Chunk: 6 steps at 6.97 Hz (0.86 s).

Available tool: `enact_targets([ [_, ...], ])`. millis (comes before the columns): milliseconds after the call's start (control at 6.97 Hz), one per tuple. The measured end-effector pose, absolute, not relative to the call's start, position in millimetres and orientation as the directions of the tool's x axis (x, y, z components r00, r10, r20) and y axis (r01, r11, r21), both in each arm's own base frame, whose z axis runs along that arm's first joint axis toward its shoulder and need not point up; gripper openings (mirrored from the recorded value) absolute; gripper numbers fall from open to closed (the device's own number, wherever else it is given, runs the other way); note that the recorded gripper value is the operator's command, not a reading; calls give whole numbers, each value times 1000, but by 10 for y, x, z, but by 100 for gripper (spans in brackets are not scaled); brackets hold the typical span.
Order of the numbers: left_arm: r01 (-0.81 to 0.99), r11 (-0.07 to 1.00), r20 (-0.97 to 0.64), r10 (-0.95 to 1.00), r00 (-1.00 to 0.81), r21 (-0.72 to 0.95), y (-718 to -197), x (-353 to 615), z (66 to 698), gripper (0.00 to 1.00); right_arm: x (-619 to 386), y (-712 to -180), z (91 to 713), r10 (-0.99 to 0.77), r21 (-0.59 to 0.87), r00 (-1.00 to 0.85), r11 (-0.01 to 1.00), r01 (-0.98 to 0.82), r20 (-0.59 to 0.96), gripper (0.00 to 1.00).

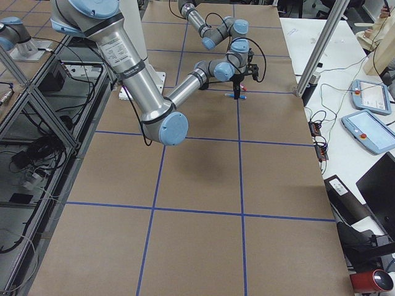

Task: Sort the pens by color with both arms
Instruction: 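Lift the red-capped marker out and place it beside the blue marker, then raise the left gripper away while the right gripper moves over the pen cup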

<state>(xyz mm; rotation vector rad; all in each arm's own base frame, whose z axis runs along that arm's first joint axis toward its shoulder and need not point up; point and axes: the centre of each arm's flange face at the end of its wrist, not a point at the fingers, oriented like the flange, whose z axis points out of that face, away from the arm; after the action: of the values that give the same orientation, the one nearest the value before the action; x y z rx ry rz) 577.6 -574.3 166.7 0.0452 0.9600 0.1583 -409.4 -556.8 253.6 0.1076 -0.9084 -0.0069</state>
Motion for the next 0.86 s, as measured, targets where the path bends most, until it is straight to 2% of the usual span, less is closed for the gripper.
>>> enact_targets([
  [144,-113,988,-812,155,563,109,-5728,5783,1657,80,-4086,-5565,2520,-53,98,614,994,-41,788,100],
  [287,-105,989,-815,147,560,106,-5717,5767,1620,99,-4073,-5559,2496,-52,100,611,994,-44,790,100],
  [574,-57,993,-831,115,544,100,-5798,5523,1456,99,-4090,-5556,2333,-14,74,595,994,-76,804,100],
  [861,-13,994,-824,94,559,105,-5947,4934,1542,99,-4222,-5574,1956,98,-16,559,989,-150,824,100],
])
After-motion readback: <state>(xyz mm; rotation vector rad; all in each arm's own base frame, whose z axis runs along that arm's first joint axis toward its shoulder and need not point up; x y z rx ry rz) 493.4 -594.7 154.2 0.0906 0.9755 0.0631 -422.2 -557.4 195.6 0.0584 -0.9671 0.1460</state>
